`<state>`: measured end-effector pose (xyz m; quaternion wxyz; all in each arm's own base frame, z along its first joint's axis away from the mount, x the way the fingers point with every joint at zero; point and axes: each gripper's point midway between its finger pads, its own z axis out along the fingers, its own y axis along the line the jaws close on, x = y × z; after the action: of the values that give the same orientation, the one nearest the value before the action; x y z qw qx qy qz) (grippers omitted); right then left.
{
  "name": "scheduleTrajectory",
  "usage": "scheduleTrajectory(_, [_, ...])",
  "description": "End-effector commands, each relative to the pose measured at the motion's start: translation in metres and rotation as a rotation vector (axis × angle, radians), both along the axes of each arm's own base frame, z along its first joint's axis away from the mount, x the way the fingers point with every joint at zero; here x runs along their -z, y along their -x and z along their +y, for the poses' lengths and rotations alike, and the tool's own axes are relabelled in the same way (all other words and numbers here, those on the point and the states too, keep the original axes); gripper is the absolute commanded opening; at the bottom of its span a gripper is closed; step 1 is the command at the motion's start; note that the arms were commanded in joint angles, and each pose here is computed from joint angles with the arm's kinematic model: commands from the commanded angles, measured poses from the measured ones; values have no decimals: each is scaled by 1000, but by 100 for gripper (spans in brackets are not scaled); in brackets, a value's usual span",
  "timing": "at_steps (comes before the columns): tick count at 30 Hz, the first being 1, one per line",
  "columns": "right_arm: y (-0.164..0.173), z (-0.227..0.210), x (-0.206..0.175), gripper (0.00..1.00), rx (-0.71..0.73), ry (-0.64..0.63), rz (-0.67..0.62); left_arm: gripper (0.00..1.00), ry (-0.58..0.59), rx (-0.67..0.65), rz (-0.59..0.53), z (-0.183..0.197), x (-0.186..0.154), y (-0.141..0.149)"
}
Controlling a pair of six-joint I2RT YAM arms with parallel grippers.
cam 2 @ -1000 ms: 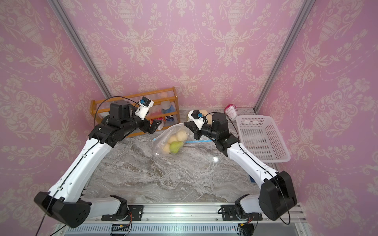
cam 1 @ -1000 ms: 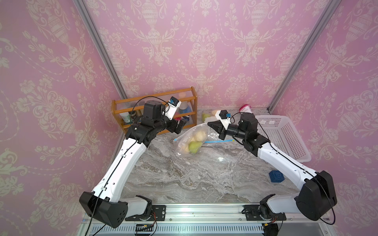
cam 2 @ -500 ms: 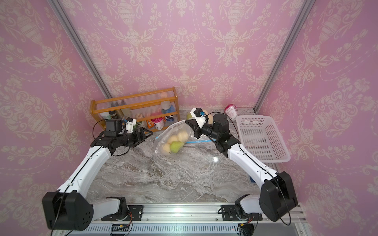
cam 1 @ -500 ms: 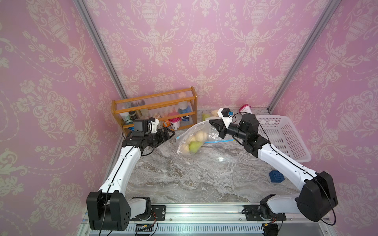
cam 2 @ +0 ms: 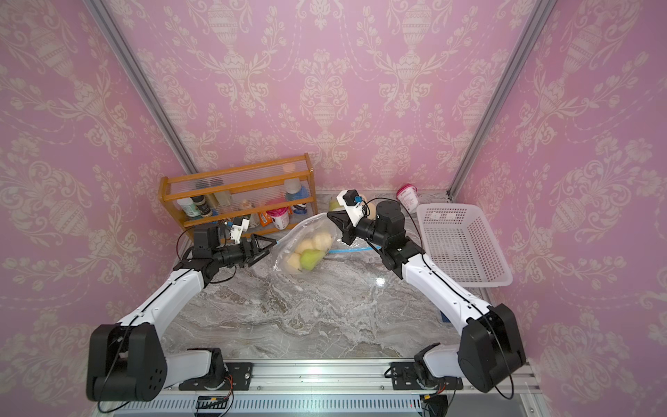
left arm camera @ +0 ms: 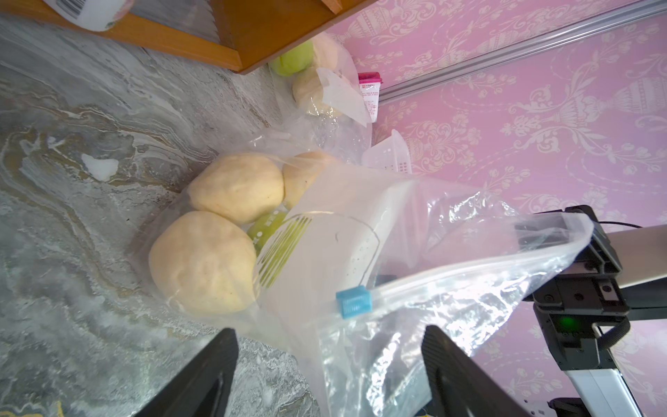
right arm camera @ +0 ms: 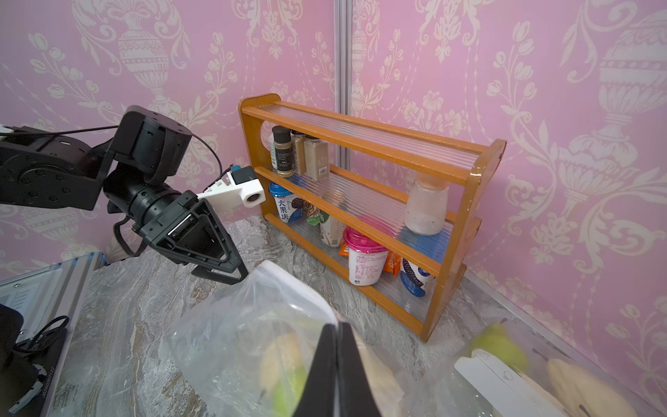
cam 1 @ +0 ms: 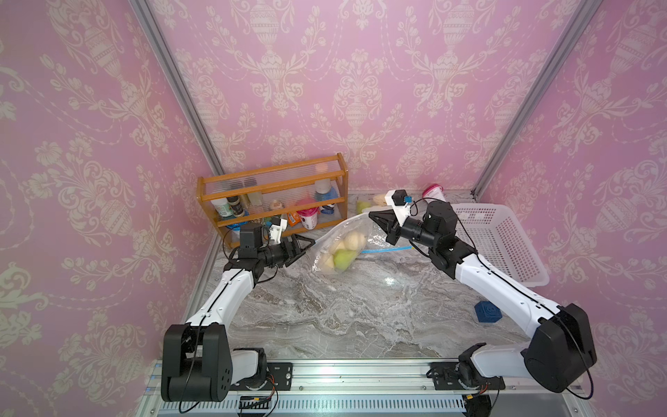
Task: Open the zip-top bag and take out the pear
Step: Unzip the zipper on the zipper food storage bag.
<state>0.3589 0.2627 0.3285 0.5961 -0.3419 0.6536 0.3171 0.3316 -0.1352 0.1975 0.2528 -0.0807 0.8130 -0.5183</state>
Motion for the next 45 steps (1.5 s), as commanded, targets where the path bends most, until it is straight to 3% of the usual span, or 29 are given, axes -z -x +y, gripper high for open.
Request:
scheduleTrajectory(1, [7, -2, -17, 0, -15, -52, -22, 79, 85, 62, -33, -9, -5, 3])
scheduleTrajectory(7, [9, -2, -23, 0, -19, -89, -25, 74, 102, 97, 5, -16, 2, 3])
scheduleTrajectory(11, [9, -3, -20, 0, -15, -79, -20, 70, 116, 110, -29, -19, -6, 3])
scheduleTrajectory(12, [9, -4, -19, 0, -12, -77, -17, 66, 121, 115, -46, -20, -11, 3])
scheduleTrajectory(16, [9, -5, -18, 0, -2, -74, -18, 29, 145, 138, -98, -23, -32, 7])
scheduleTrajectory(17, [9, -5, -18, 0, -3, -72, -17, 24, 133, 143, -105, -23, -35, 8])
scheduleTrajectory(26, [7, -17, -19, 0, 34, -58, -29, 1, -3, 115, -212, -11, -60, 14])
scheduleTrajectory(30, [15, -21, -15, 0, 25, -24, -17, 0, -40, 88, -302, -7, -84, 9])
scheduleTrajectory(36, [42, -18, 4, 0, -65, 17, 162, 0, -157, 130, -520, -10, -130, 4])
scheduleTrajectory(37, [44, -19, 4, 5, -59, 26, 190, 0, -187, 146, -577, -13, -138, 5])
scheduleTrajectory(39, [45, -25, 4, 24, -28, 57, 248, 0, -251, 176, -688, -17, -150, 7])
scheduleTrajectory(41, [51, -26, -2, 29, -37, 102, 282, 0, -303, 194, -778, -19, -160, 6])
scheduleTrajectory(45, [65, -19, -21, 34, -109, 134, 314, 0, -338, 239, -832, -22, -170, 0])
